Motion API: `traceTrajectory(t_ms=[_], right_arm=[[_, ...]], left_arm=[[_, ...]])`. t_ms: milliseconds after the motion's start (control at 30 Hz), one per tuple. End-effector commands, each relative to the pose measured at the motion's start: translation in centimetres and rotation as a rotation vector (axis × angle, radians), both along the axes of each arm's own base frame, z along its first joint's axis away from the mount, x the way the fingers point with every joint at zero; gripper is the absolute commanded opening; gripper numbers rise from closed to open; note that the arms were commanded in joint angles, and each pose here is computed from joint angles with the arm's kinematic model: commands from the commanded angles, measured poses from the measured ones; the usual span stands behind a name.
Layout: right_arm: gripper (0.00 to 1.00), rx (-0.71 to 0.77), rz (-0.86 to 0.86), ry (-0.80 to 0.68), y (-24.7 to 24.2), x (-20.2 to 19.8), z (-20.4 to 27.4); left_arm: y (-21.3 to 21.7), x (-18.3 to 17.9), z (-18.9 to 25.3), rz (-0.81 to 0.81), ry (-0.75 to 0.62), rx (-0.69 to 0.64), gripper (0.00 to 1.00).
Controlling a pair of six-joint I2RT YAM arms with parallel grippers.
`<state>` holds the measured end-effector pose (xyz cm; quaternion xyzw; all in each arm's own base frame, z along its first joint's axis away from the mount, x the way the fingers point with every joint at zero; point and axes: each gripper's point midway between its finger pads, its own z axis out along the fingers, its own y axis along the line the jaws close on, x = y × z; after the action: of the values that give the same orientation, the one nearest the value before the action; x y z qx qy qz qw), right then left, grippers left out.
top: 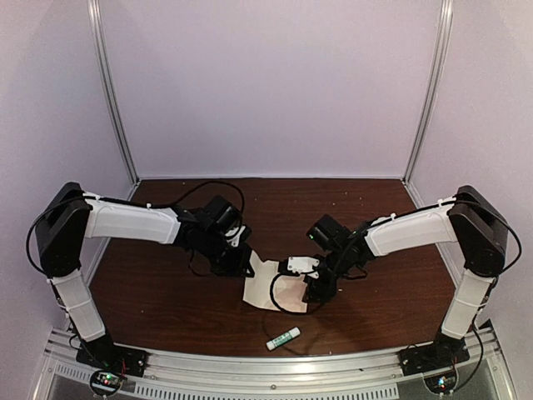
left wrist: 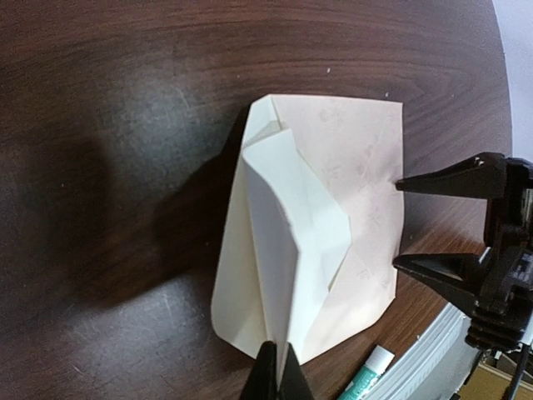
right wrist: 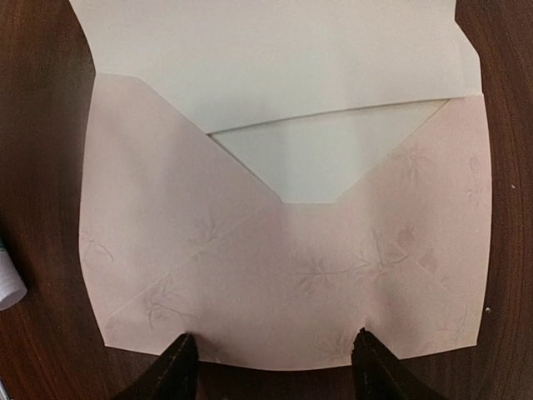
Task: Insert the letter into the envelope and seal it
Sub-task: Place the 1/2-folded letter in the envelope.
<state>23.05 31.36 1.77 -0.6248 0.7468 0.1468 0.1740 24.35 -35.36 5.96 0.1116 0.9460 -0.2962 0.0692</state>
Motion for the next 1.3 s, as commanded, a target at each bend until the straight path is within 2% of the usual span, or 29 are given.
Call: traceTrajectory(t_ms=[0, 333, 667, 933, 1133, 1267], right_arm=[[0.64, -0.169, -0.027, 0.086, -3.5, -2.2, -4.0], [0.63, -0.156, -0.024, 0.085, -3.3, -2.2, -3.6], [0.64, -0.102, -0.012, 0.077, -2.8, -2.1, -2.2], [0.66, 0.089, -0.037, 0.09, -1.8, 0.8, 4.1], [0.67, 0.093, -0.085, 0.055, -2.8, 4.0, 4.0], [0.67, 0.078, -0.096, 0.052, -2.9, 4.6, 2.7]], left_arm=[[0.3, -0.5, 1.0, 0.025, 0.022, -0.011, 0.0], [0.4, -0.8, 0.5, 0.061, 0.093, -0.019, 0.0], [-1.3, -0.1, 1.8, 0.09, 0.121, -0.107, 0.0], [-1.1, -0.9, -0.7, -0.009, 0.178, -0.018, 0.0], [-0.8, -0.9, -1.0, -0.049, 0.169, 0.022, 0.0], [-0.6, -0.3, -0.6, -0.088, 0.107, 0.039, 0.0]])
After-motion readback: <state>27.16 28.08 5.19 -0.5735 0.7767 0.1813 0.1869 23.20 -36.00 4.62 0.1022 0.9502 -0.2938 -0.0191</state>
